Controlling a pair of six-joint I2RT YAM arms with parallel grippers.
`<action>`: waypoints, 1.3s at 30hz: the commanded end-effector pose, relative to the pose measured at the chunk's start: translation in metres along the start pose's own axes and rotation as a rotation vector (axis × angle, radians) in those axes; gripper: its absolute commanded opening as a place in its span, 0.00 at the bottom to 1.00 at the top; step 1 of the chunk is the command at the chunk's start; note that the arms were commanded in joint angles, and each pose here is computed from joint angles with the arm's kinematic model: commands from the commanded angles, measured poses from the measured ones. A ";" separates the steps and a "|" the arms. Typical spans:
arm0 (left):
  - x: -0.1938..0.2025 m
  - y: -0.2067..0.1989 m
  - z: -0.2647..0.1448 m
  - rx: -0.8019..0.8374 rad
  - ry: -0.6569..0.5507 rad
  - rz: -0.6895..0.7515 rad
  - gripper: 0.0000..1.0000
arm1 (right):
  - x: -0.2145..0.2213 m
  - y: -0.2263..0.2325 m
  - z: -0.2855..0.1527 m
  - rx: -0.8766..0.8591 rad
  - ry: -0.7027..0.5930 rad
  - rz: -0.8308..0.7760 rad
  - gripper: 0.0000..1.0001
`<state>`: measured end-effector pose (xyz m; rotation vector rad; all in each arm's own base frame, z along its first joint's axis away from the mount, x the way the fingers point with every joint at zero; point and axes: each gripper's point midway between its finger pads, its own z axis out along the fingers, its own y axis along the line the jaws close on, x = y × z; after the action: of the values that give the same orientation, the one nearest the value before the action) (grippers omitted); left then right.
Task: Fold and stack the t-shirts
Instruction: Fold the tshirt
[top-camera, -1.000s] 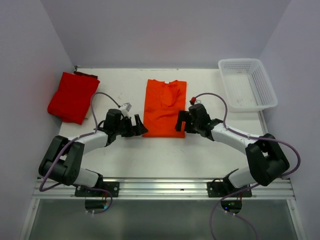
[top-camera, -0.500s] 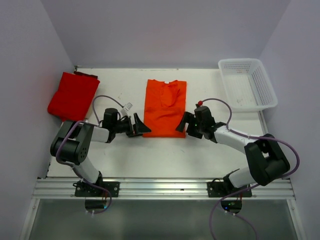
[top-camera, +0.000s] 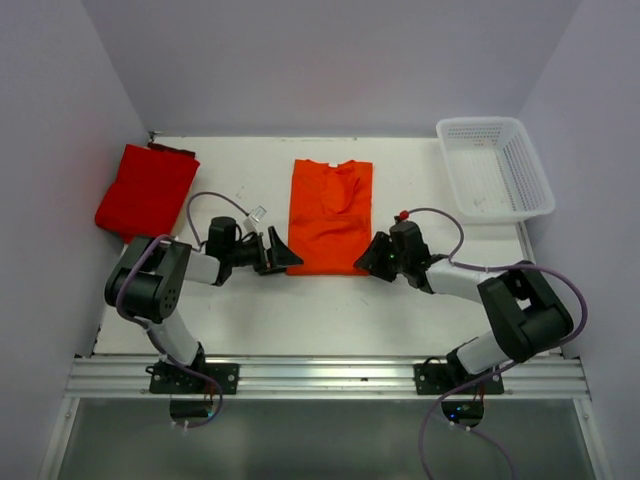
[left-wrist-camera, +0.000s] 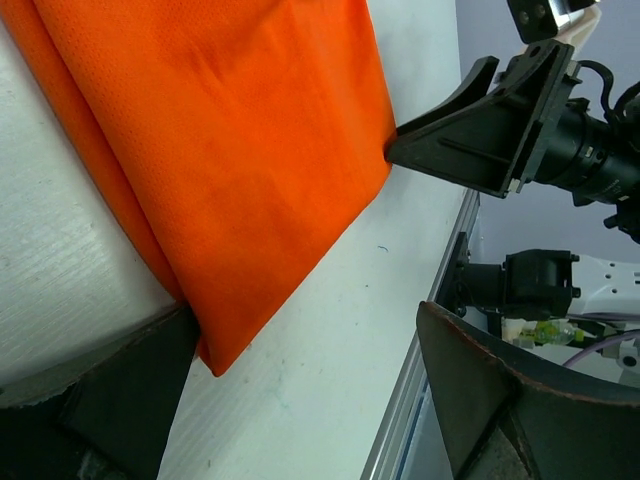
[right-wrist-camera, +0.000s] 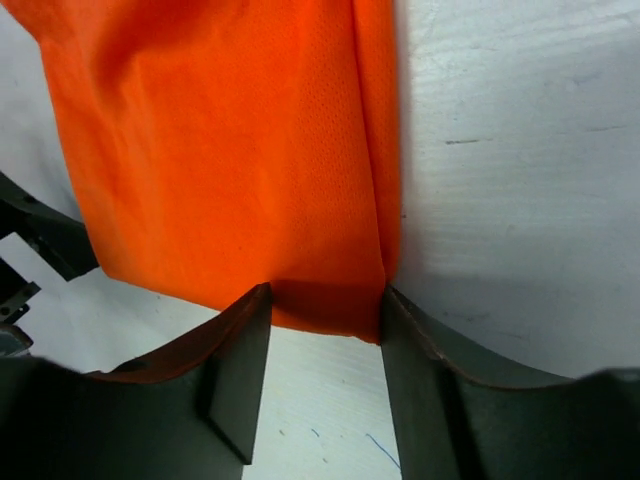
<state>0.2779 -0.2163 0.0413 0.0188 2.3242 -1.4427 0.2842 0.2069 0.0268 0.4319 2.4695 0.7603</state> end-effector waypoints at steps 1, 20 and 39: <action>0.051 0.055 -0.001 -0.181 0.074 -0.174 0.97 | 0.020 -0.022 0.012 0.042 0.051 0.044 0.49; 0.063 0.048 0.000 -0.093 0.073 -0.215 0.12 | 0.014 -0.019 -0.011 0.032 0.008 -0.006 0.00; 0.062 -0.097 -0.040 0.032 -0.042 0.072 0.00 | 0.042 0.037 -0.110 -0.244 0.047 -0.279 0.00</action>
<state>0.1807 -0.2389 0.0896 0.1013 2.2806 -1.4938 0.2121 0.2091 0.1027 0.0813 2.3281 0.9517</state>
